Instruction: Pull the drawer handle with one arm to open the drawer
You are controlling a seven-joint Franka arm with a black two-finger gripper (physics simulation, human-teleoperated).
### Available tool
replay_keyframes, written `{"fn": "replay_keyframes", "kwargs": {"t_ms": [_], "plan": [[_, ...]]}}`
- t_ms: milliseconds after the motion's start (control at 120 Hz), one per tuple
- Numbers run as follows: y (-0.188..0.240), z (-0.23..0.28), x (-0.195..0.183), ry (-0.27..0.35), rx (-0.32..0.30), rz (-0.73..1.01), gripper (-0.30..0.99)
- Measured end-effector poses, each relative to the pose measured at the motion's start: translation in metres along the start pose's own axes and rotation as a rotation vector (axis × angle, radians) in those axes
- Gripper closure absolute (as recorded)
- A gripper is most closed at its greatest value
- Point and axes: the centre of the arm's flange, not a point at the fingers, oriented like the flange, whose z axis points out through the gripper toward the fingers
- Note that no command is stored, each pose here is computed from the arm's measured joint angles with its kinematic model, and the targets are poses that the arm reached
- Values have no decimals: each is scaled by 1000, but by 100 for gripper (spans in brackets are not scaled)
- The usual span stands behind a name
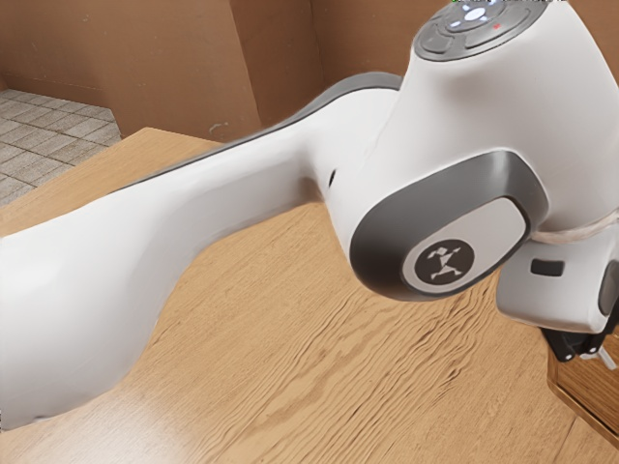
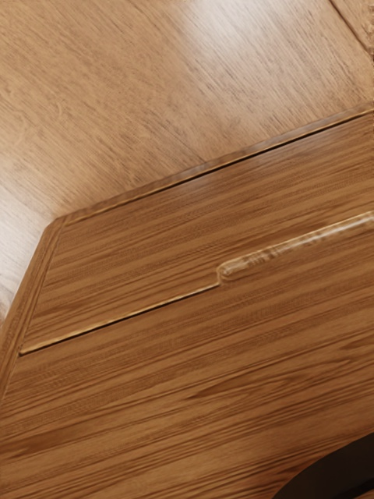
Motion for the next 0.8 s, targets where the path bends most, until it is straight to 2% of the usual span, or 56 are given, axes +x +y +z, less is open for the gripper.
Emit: {"fn": "replay_keyframes", "kwargs": {"t_ms": [100, 242, 408, 608, 800], "plan": [[1, 2, -2, 9, -5, 15, -12], [3, 3, -3, 35, -8, 13, 0], [5, 5, -14, 48, -9, -15, 3], [7, 12, -15, 57, -21, -33, -1], [12, 14, -13, 51, -35, -50, 4]]}}
